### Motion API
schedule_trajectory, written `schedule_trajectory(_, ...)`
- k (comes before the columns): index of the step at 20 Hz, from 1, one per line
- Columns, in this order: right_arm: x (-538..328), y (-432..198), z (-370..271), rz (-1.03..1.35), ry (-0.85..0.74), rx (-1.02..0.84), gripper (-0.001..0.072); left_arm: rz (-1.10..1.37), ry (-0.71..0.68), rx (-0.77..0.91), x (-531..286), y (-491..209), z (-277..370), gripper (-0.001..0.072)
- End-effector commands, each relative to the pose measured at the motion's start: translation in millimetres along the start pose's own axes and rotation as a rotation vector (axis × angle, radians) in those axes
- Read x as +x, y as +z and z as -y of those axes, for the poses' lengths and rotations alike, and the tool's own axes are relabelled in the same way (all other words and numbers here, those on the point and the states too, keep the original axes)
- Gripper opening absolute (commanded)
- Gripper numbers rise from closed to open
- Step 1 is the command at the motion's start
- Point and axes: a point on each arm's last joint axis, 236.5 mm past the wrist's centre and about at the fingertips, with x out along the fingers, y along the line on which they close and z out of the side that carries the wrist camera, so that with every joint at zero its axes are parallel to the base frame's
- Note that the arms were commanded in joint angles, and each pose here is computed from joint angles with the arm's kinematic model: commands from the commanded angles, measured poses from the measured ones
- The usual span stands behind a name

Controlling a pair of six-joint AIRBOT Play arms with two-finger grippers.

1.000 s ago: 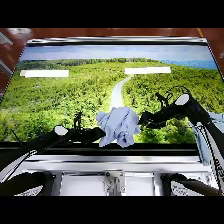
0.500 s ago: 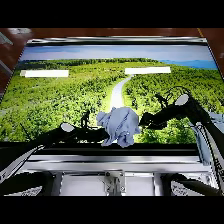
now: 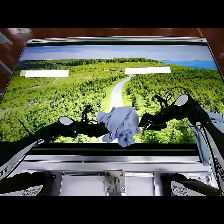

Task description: Fold the shirts.

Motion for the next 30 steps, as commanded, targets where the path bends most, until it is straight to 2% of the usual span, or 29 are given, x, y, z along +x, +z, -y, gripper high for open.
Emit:
schedule_trajectory(1,12.9,1.8,7.1,-0.014,0.003,0.032,0.0635,-0.048,-0.028,0.017,-11.1,-4.4,2.8,0.0036)
schedule_trajectory(5,24.4,28.1,4.8,0.064,0.047,0.085,0.0633,-0.058,-0.052,0.032,-16.7,-8.0,12.6,0.0035)
schedule_trajectory(7,32.5,34.6,2.0,0.078,0.056,0.095,0.0555,-0.051,-0.057,0.039,-19.0,-7.0,15.9,0.0036)
schedule_trajectory(11,64.4,23.0,2.0,0.012,-0.014,0.030,0.0555,-0.049,-0.060,0.042,-19.9,-7.1,17.7,0.0036)
schedule_trajectory(12,68.2,22.4,3.1,0.010,-0.032,0.018,0.0478,-0.049,-0.060,0.043,-20.0,-7.0,17.8,0.0036)
schedule_trajectory(13,68.8,24.2,3.8,0.018,-0.044,0.006,0.0246,-0.049,-0.060,0.043,-20.0,-7.0,17.8,0.0036)
schedule_trajectory(14,67.5,25.3,2.1,0.019,-0.041,0.007,0.0071,-0.048,-0.060,0.043,-20.2,-6.6,17.5,0.0036)
schedule_trajectory(18,36.0,27.5,-5.2,0.009,-0.078,-0.095,0.0076,0.049,-0.029,0.074,-34.6,18.1,13.8,0.0034)
schedule_trajectory(22,-51.2,44.0,-17.1,0.158,-0.229,-0.303,0.0076,0.287,-0.070,0.123,-104.4,69.7,38.8,0.0033)
schedule_trajectory(26,-184.6,51.7,-86.9,0.545,-0.291,-0.522,0.0076,0.678,-0.168,0.296,-245.2,111.5,119.6,0.0033)
schedule_trajectory(28,-255.5,35.9,-137.7,0.776,-0.244,-0.590,0.0076,0.883,-0.219,0.441,-325.4,105.3,180.6,0.0034)
schedule_trajectory(30,-314.9,7.0,-192.8,0.974,-0.129,-0.662,0.0075,1.058,-0.271,0.581,-394.2,81.3,241.1,0.0033)
